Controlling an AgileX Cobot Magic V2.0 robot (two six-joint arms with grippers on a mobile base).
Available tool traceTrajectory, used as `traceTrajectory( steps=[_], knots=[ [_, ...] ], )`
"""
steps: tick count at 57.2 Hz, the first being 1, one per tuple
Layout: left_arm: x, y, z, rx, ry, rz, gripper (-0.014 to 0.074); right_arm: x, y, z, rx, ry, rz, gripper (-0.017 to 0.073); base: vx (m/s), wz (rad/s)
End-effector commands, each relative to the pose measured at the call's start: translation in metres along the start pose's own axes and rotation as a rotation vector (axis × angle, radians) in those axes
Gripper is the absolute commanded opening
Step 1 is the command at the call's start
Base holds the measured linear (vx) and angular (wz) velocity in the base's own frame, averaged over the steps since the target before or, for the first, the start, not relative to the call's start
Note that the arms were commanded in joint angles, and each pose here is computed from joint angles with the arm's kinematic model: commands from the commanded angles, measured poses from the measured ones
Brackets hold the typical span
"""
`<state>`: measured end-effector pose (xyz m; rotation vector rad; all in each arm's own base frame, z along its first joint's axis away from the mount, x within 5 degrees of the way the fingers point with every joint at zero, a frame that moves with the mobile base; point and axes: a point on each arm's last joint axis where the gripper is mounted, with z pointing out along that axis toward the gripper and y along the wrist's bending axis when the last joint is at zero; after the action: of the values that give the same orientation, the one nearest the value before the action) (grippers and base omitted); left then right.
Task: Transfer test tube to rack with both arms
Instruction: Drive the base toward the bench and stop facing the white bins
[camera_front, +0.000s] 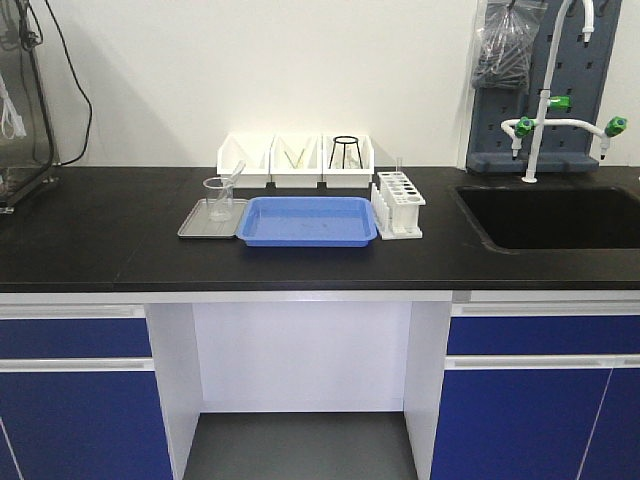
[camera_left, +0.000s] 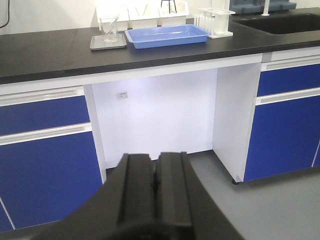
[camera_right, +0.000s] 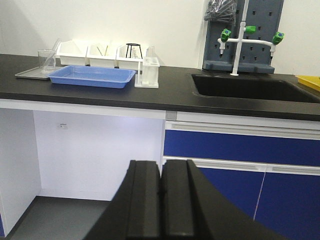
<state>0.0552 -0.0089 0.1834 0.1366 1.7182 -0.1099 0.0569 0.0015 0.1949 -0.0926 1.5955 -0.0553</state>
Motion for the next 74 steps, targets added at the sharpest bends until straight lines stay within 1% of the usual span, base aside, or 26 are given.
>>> traceTrajectory(
  steps=[1,74],
  knots=[
    [-0.0175,0.0004,-0.004,-0.005,-0.123,-0.015,-0.0007,-0.0012,-0.0008,0.0,0.015,-0.067,-0.009,-0.001,0.0,0.0],
    [-0.0175,0.0004,-0.004,-0.005,-0.123,-0.015,-0.0007,-0.0012,-0.0008,0.0,0.015,-0.067,-0.009,-0.001,0.02,-0.01]
  ],
)
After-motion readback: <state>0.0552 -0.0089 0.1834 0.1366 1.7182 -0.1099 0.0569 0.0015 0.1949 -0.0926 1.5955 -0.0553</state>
